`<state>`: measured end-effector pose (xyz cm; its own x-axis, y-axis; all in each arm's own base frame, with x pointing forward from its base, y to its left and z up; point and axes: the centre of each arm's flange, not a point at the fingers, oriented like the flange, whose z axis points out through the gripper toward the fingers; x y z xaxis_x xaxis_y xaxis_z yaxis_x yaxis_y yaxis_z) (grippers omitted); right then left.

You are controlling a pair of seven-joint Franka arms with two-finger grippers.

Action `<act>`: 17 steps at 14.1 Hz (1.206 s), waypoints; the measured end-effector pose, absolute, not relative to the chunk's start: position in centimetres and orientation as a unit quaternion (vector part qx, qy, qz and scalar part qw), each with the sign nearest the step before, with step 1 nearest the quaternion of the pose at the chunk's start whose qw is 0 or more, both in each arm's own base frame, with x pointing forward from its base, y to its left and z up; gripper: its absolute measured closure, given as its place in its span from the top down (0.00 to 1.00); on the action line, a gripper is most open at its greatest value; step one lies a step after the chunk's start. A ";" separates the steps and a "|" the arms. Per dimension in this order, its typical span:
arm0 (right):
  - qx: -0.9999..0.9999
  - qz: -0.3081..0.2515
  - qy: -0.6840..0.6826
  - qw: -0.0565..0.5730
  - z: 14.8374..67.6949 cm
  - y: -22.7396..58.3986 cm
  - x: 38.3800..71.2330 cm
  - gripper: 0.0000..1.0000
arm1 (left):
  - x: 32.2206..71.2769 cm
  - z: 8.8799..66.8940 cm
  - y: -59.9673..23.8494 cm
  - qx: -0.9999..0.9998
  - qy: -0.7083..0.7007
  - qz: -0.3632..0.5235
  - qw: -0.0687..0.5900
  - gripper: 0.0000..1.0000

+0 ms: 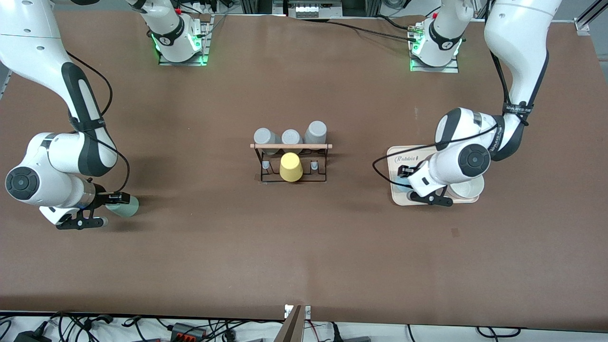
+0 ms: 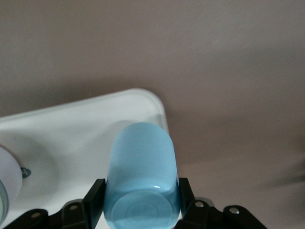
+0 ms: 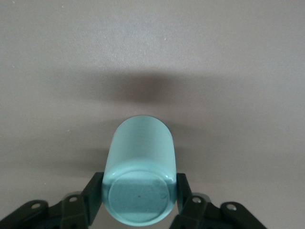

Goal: Hang scattered cups on rack with three cups
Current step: 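Lift the teal cup with the right gripper while the left gripper carries the blue cup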

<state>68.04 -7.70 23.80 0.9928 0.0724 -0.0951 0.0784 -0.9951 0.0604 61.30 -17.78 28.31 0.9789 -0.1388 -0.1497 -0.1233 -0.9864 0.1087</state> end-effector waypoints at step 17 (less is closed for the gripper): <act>0.996 -0.052 0.065 -0.029 41.5 2.1 66.8 0.65 | 64.2 40.6 -35.2 0.957 0.178 -0.070 0.220 0.66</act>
